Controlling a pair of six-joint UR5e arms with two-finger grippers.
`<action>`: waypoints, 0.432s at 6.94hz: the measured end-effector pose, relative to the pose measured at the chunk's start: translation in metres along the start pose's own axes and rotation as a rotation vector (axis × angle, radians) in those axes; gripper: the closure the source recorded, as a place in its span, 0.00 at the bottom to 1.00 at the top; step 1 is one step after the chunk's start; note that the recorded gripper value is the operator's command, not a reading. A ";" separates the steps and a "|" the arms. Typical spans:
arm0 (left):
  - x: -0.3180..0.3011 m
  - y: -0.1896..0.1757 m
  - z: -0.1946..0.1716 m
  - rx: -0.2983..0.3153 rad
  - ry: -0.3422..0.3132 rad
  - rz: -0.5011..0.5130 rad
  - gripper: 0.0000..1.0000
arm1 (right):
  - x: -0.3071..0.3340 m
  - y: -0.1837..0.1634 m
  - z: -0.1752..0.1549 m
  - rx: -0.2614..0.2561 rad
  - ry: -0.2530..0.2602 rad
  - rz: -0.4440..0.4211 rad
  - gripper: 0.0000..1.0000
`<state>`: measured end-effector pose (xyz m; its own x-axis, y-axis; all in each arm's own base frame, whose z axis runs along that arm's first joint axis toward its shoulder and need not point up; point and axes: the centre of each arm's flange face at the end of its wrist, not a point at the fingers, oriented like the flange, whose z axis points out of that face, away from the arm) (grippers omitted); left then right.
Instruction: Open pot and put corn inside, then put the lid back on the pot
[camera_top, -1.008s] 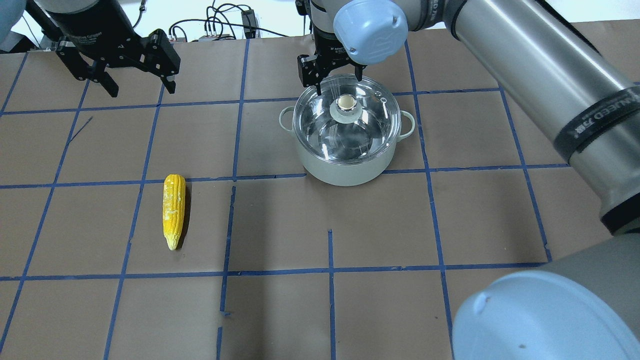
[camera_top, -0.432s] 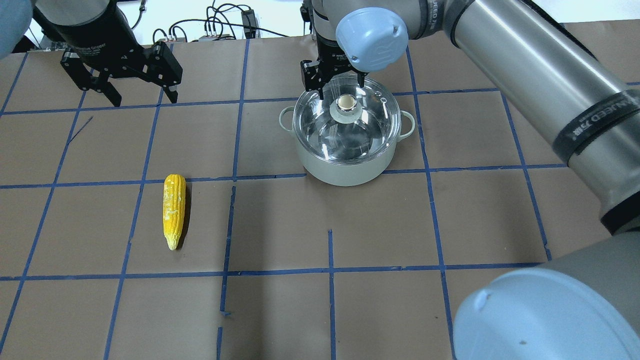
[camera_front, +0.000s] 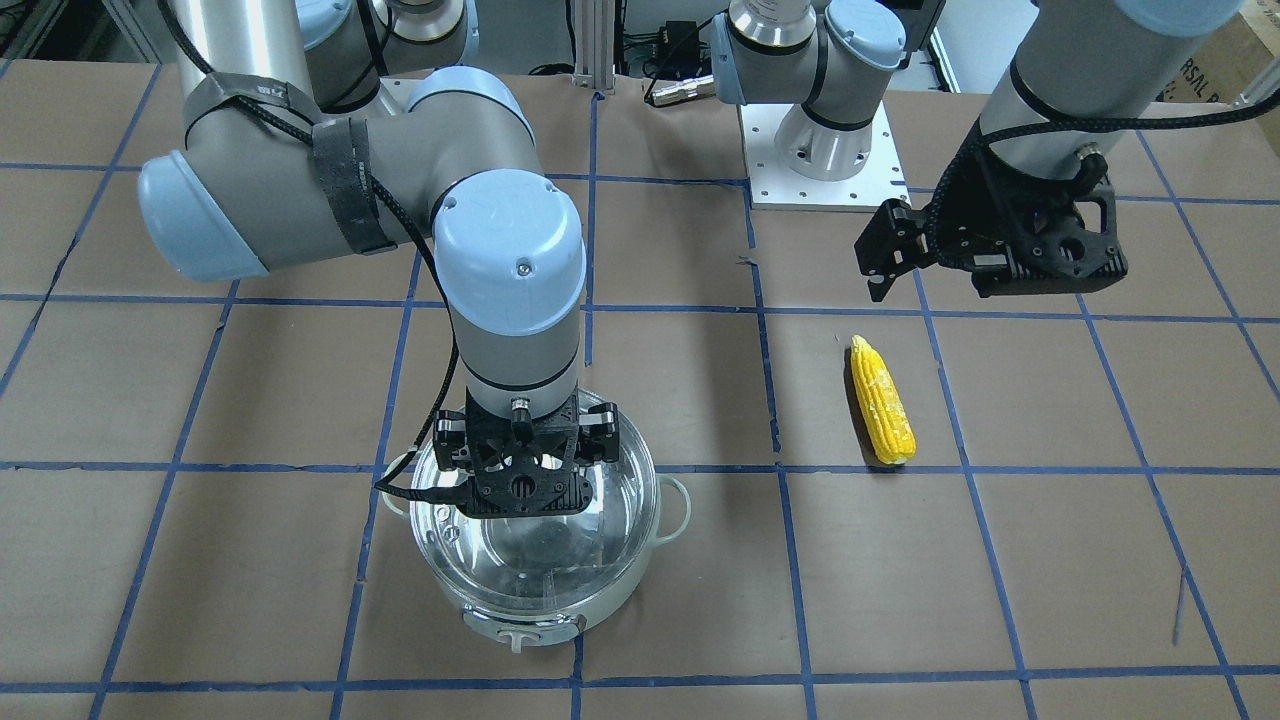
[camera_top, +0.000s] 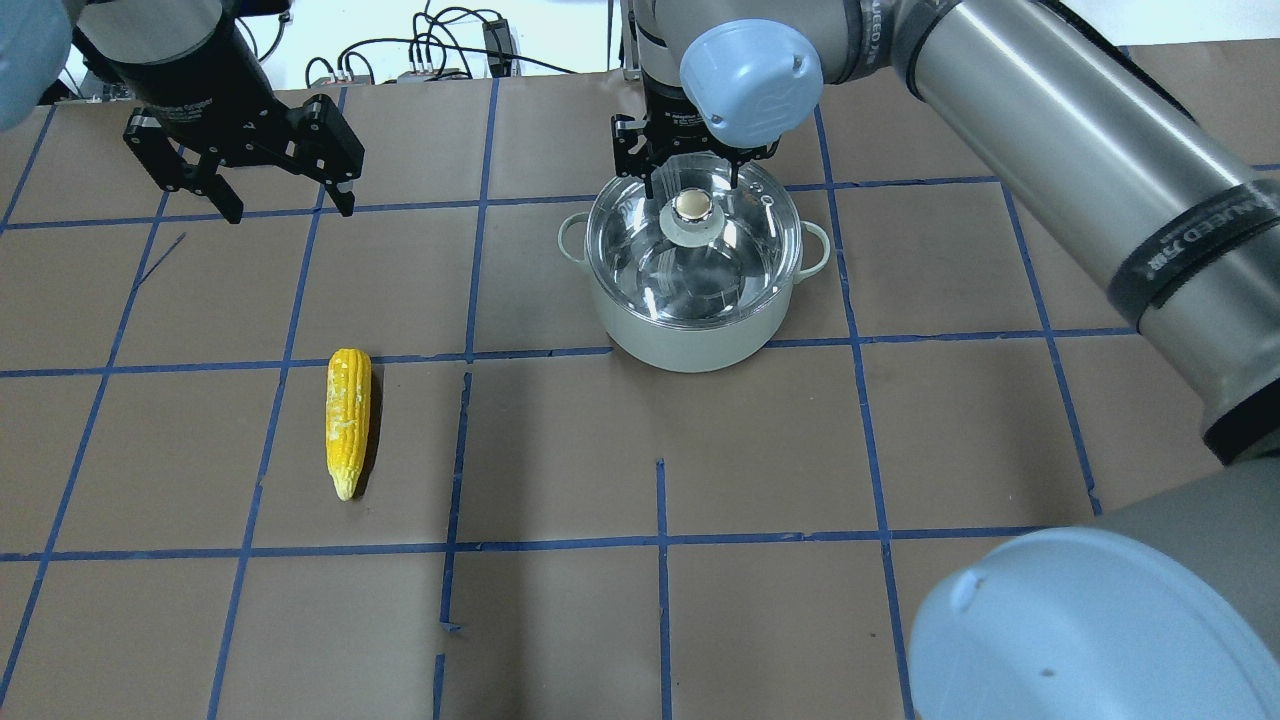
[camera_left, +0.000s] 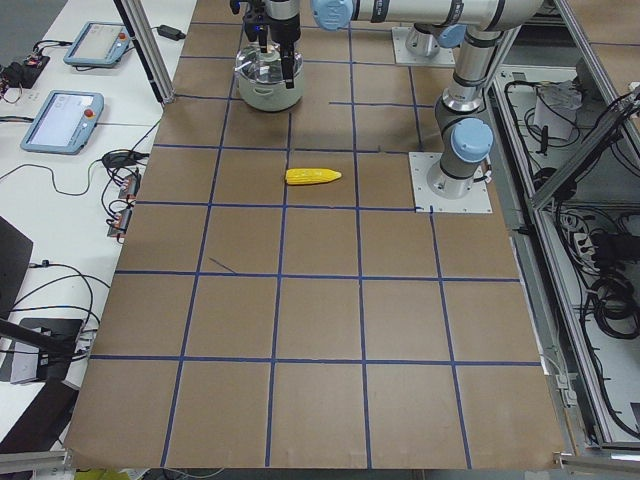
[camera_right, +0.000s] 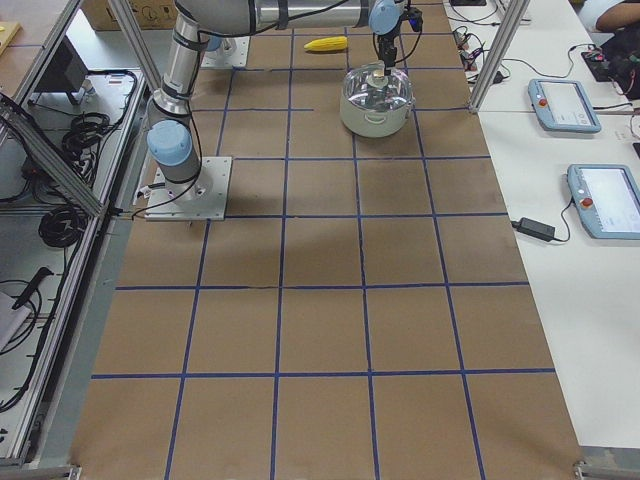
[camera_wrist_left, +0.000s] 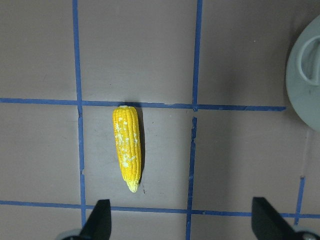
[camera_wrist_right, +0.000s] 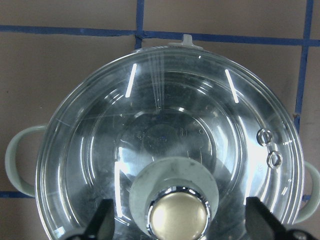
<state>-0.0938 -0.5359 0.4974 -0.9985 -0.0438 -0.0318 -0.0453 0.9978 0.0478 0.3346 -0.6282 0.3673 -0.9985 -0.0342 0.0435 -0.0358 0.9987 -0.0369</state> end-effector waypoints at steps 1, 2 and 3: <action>0.000 0.000 0.000 0.000 0.000 0.000 0.00 | 0.001 0.004 0.011 -0.020 0.005 0.026 0.10; 0.000 0.000 0.000 0.000 -0.001 0.000 0.00 | 0.001 0.007 0.017 -0.033 0.009 0.036 0.10; 0.000 0.000 0.000 0.002 -0.001 -0.001 0.00 | 0.001 0.008 0.020 -0.038 0.010 0.039 0.11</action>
<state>-0.0934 -0.5360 0.4977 -0.9985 -0.0446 -0.0328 -0.0461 0.9979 0.0458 0.3322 -0.6215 0.3476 -0.9986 0.0051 0.0524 0.0051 1.0000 -0.0005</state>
